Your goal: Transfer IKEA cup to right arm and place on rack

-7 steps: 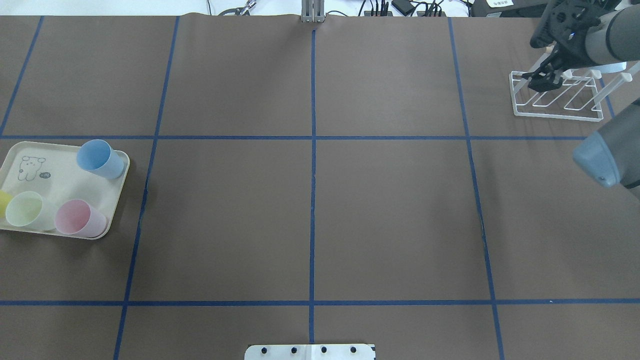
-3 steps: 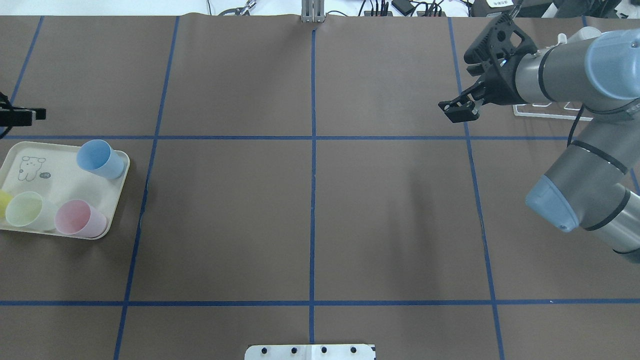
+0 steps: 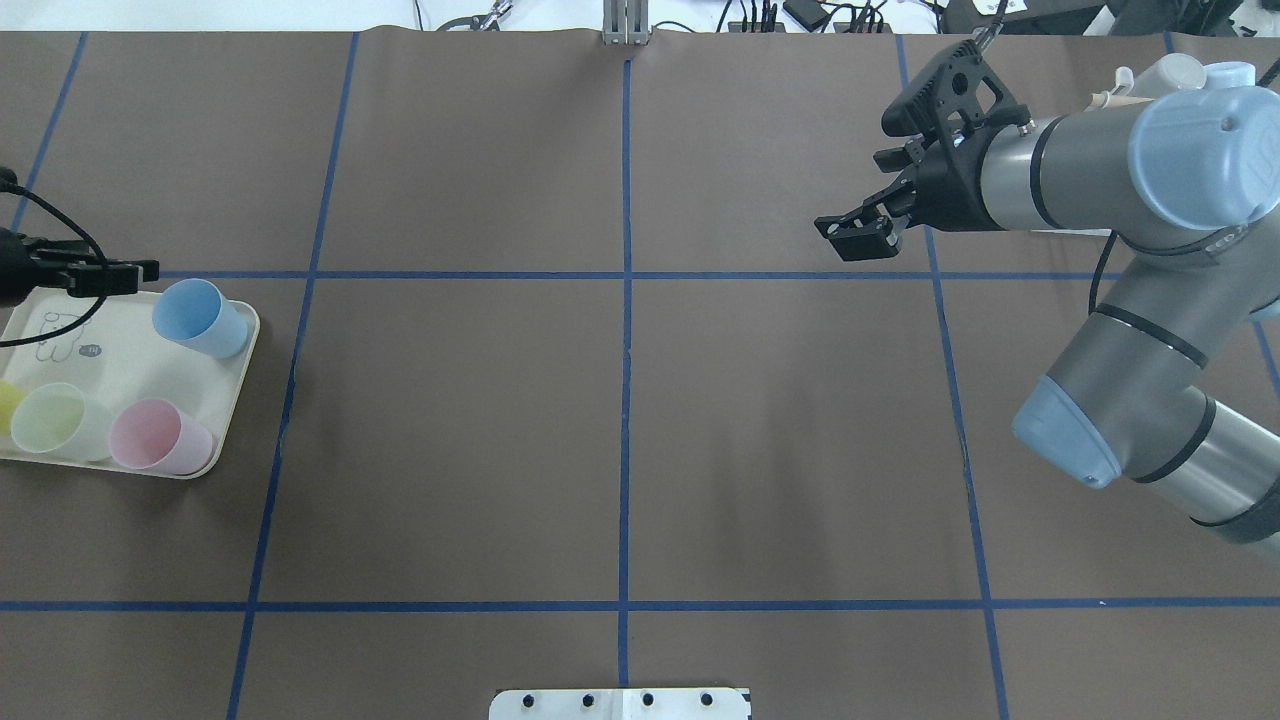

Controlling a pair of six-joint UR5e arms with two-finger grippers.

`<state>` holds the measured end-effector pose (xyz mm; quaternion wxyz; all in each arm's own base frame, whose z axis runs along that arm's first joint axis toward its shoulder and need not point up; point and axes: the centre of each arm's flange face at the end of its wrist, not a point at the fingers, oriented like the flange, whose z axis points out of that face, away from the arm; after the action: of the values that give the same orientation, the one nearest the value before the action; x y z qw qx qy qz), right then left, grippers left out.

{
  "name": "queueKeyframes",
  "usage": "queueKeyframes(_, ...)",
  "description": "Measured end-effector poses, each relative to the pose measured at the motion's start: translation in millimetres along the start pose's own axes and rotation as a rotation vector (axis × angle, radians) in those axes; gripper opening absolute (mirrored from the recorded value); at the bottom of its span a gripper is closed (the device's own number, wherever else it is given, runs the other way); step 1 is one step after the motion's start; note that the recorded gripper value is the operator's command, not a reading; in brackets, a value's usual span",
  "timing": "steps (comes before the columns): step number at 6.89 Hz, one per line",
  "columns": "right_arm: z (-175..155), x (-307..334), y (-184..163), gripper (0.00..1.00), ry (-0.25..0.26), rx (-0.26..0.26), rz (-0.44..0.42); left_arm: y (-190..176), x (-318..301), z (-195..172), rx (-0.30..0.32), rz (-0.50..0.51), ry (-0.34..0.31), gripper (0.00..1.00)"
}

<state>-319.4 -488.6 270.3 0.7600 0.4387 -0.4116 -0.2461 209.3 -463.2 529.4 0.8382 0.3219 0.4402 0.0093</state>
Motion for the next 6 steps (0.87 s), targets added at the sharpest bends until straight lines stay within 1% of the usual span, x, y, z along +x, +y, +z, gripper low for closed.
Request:
queueKeyframes(1,1,-2,0,0.99,-0.005,0.004,0.002,16,5,15,0.007,-0.017,-0.013,0.95)
queueKeyframes(2,1,-3,0,0.99,-0.007,0.006,0.003,24,8,22,0.013,-0.025,-0.017,0.65)
queueKeyframes(3,1,-3,1,0.99,-0.007,0.005,0.004,29,8,24,0.015,-0.029,-0.02,0.42)
queueKeyframes(4,2,-3,1,0.99,-0.007,0.004,0.004,31,8,25,0.015,-0.031,-0.022,0.36)
queueKeyframes(6,4,-2,3,0.99,-0.007,-0.002,0.004,31,9,25,0.013,-0.03,-0.019,0.36)
